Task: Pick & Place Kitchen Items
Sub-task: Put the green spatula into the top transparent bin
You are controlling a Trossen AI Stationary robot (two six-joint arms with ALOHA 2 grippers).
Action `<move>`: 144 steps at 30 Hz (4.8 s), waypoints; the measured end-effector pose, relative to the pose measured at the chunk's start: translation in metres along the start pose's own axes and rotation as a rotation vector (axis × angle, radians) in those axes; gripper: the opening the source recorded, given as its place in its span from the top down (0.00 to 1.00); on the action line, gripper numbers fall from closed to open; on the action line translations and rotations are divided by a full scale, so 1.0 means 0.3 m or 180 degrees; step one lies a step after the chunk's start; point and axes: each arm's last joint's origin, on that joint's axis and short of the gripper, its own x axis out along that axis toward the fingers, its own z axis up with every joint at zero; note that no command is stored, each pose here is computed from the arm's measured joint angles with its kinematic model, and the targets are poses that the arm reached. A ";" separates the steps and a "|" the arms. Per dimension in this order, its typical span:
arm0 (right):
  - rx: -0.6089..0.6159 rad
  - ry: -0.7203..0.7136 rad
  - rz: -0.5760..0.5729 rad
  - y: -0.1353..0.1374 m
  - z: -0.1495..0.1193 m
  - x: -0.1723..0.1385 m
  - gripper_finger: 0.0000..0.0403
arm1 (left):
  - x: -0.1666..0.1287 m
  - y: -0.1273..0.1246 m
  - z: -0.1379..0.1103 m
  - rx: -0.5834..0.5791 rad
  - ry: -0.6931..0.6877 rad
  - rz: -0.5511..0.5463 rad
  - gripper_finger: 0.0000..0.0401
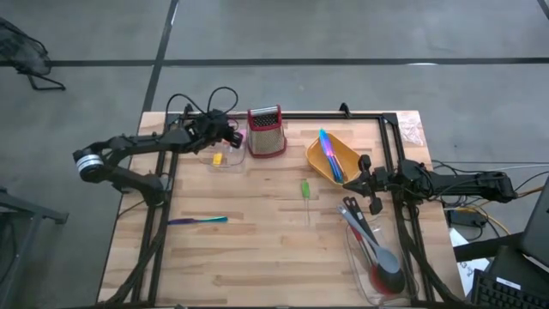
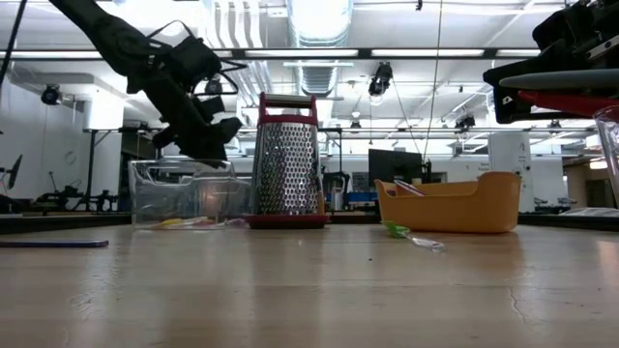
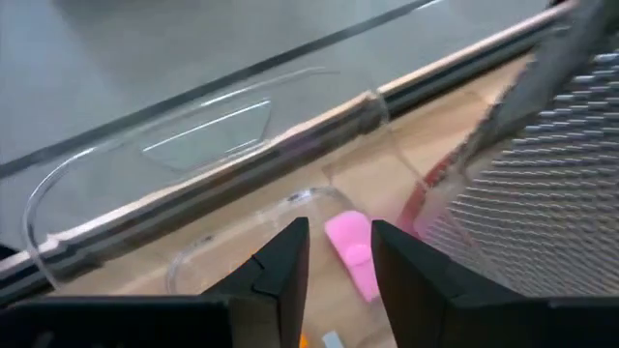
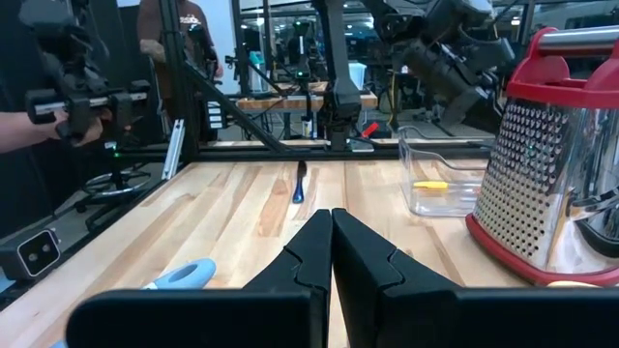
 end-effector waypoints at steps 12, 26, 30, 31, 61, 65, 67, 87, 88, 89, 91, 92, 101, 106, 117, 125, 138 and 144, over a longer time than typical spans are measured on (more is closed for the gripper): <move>0.0000 0.0001 -0.0001 0.000 0.000 0.000 0.98 | -0.185 -0.092 0.044 0.0863 -0.0627 -0.0638 0.66; 0.0001 0.0003 -0.0001 0.000 0.000 0.000 0.98 | -0.424 -0.411 -0.028 0.1905 -0.1045 -0.2654 0.68; 0.0000 0.0003 -0.0001 0.000 0.000 0.000 0.98 | -0.404 -0.491 -0.050 0.2151 -0.0916 -0.2818 0.61; 0.0000 0.0000 0.0000 0.000 0.000 0.000 0.98 | -0.393 -0.509 -0.052 0.2140 -0.0864 -0.2816 0.58; 0.0000 0.0001 -0.0001 0.000 0.000 0.000 0.98 | 0.010 -0.903 -0.194 0.4427 -0.0429 -0.2021 0.49; 0.0000 0.0000 -0.0001 0.000 0.000 0.000 0.98 | 0.029 -0.920 -0.203 0.4590 -0.0527 -0.1980 0.52; 0.0001 0.0003 0.0001 0.000 0.000 0.000 0.98 | 0.041 -0.928 -0.209 0.4678 -0.0575 -0.1922 0.53; 0.0005 0.0025 -0.0002 0.000 -0.002 0.001 0.98 | 0.130 -0.982 -0.230 0.5086 -0.0777 -0.1847 0.87; 0.0005 0.0027 -0.0003 0.000 -0.002 0.001 0.98 | 0.131 -0.983 -0.224 0.5079 -0.0759 -0.1866 0.92; 0.0005 0.0028 -0.0003 0.000 -0.002 0.001 0.98 | 0.132 -0.984 -0.217 0.5027 -0.0739 -0.1892 0.96; 0.0005 0.0028 -0.0002 0.000 -0.002 0.001 0.98 | 0.131 -0.986 -0.207 0.4872 -0.0679 -0.1929 0.98; 0.0005 0.0028 -0.0002 0.000 -0.002 0.001 0.98 | 0.130 -0.986 -0.204 0.4827 -0.0626 -0.1941 0.98; 0.0005 0.0029 -0.0002 0.000 -0.003 0.001 0.98 | 0.046 -0.972 -0.197 0.4640 0.0082 -0.2202 0.99; 0.0005 0.0026 -0.0003 0.000 -0.002 0.001 0.98 | -0.052 -0.942 -0.166 0.4445 0.0260 -0.2292 1.00; 0.0010 0.0052 -0.0005 -0.001 -0.005 0.003 0.98 | -0.291 -0.742 -0.081 0.3644 0.0377 -0.2306 1.00; 0.0010 0.0051 -0.0004 -0.001 -0.005 0.003 0.98 | -0.390 -0.527 -0.020 0.2880 0.0267 -0.2196 1.00; 0.0010 0.0052 -0.0005 -0.001 -0.005 0.003 0.98 | -0.450 -0.208 -0.033 0.2260 -0.0398 -0.0446 1.00; 0.0010 0.0051 -0.0004 -0.001 -0.005 0.003 0.98 | -0.445 -0.114 -0.087 0.1666 -0.0666 0.0560 1.00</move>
